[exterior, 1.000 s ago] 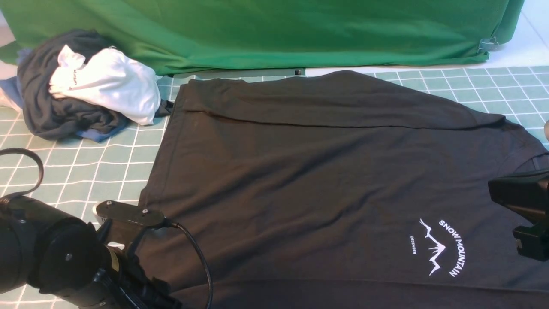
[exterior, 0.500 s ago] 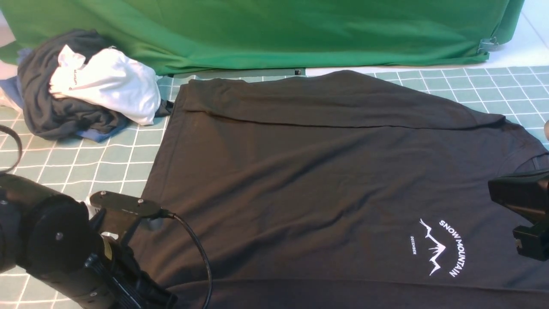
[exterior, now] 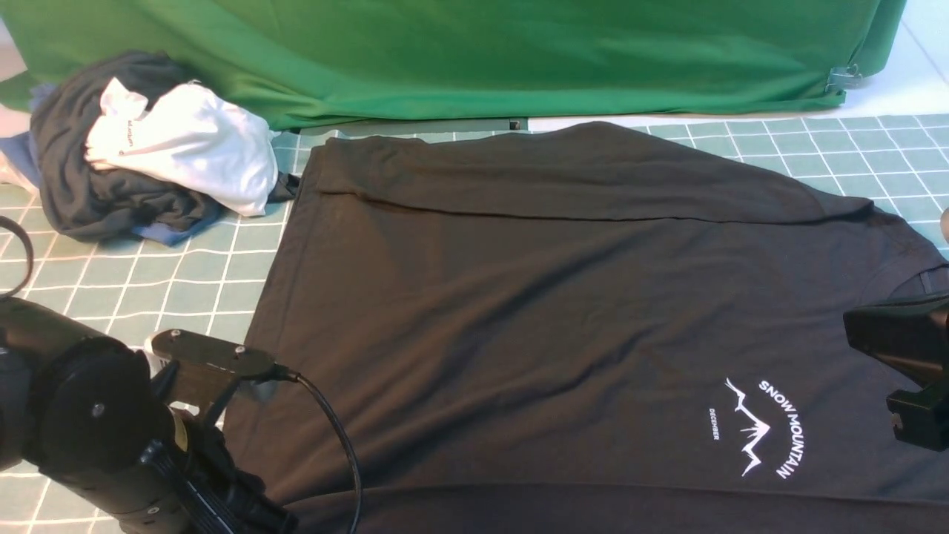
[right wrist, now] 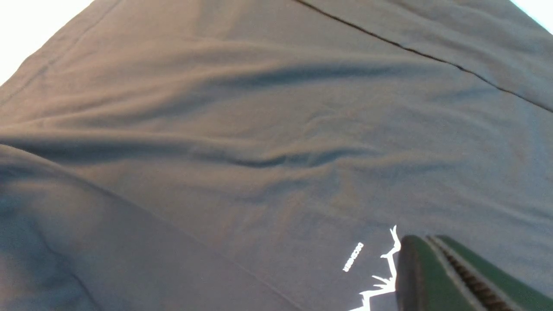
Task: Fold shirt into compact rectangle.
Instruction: 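Grasp the left edge of the dark T-shirt lying flat on the table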
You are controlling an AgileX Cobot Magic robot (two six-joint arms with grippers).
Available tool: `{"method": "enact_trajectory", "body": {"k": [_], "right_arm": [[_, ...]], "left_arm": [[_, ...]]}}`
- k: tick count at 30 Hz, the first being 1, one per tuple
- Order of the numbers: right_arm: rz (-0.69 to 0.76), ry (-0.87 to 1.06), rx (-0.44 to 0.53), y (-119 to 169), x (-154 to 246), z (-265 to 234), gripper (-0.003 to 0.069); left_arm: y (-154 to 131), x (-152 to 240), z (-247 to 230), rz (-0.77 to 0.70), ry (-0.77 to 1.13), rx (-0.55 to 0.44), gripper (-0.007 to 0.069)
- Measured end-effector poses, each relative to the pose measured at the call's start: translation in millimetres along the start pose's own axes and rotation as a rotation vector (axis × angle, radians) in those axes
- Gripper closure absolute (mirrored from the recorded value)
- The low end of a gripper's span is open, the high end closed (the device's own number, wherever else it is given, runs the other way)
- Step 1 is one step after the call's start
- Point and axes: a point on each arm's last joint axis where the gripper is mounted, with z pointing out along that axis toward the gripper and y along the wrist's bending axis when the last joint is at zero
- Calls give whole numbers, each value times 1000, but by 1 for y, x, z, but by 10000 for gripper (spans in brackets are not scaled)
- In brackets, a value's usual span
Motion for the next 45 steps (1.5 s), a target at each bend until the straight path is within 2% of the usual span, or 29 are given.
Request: {"method": "enact_trajectory", "body": {"k": [3,6,11,15,20,24,34,40,45], "right_arm": [[0,0,0,0,0,0,651],[0,0,0,0,0,0,651],[0,0,0,0,0,0,649],[0,-1,0,0,0,0,645],[0,-1,0,0,0,0,643],[0,-1,0,0,0,0,642],[0,-1,0,0,0,0,641],[0,-1,0,0,0,0,629],[0,-1,0,0,0,0,624]], "left_arm": [[0,-1,3,0,13,-1,275],[0,-1,6,3,24,-2,272],[-2,-2,9,-7,38,15,342],[-4,-2,8,13,39,44,443],[-6,-3,7,39,37,57,474],[-6,-3,7,47,39,57,459],[-6,-2,7,85,50,62,269],[-11,-2,6,102,45,119,259],[-9,-4,6,116,27,100,309]]}}
